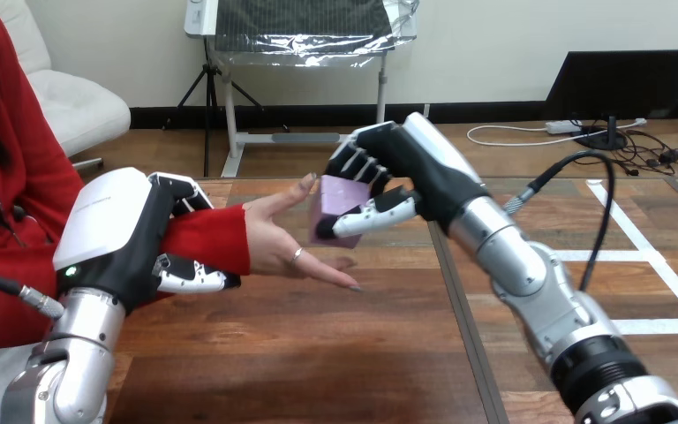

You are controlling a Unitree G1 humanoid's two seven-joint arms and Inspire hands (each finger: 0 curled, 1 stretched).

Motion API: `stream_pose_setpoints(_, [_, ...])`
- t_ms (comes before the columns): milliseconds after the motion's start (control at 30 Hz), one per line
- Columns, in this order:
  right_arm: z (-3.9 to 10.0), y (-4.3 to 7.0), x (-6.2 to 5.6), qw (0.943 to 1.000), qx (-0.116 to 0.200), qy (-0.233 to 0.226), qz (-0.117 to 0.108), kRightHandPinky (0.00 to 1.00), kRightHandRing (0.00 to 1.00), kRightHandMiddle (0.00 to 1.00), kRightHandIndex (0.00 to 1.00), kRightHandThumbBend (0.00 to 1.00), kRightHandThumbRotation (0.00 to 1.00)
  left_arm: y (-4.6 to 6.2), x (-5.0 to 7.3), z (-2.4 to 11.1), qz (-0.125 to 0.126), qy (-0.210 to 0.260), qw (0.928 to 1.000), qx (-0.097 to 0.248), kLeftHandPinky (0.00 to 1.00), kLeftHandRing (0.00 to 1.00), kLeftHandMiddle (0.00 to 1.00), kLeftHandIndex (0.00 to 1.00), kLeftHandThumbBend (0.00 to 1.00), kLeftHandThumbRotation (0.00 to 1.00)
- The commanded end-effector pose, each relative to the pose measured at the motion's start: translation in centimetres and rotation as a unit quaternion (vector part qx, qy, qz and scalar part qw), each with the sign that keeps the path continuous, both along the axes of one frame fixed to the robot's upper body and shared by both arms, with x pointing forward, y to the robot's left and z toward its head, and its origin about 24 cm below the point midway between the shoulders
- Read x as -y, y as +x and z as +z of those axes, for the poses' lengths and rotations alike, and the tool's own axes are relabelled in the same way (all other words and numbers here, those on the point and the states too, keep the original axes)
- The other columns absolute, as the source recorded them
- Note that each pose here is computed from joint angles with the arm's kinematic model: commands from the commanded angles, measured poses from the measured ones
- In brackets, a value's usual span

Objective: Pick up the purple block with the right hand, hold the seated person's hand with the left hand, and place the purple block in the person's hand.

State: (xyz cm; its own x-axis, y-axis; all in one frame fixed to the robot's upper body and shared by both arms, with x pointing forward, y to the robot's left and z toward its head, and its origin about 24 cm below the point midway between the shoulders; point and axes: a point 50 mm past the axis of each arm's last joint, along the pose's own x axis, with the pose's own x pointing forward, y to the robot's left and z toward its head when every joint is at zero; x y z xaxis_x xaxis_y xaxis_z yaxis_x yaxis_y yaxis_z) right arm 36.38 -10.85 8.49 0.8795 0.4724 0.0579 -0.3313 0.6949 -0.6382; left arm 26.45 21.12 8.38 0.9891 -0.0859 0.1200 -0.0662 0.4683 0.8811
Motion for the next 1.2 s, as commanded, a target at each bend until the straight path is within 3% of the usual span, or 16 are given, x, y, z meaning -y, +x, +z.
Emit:
stream_pose_setpoints(0, [2.0,0.0,-1.4,0.9987,0.04,0.02,0.026,0.37,0.4,0.44,0.46,0.72,0.0,1.6,1.4,4.1,-0.024,-0.015,0.996,0.085,0.27,0.32,0.39,0.4,0.85,0.0])
stream_pose_setpoints(500, [1.6,-0.6,-2.9,0.9983,0.027,0.015,0.049,0.36,0.39,0.44,0.46,0.73,0.0,1.7,1.6,3.8,-0.028,-0.01,0.9962,0.082,0.26,0.32,0.39,0.4,0.84,0.0])
stream_pose_setpoints(1167, [1.3,-1.2,-3.6,0.9974,0.016,0.012,0.069,0.35,0.39,0.43,0.46,0.7,0.0,1.7,1.6,3.4,-0.029,-0.019,0.9962,0.08,0.27,0.32,0.39,0.4,0.83,0.0])
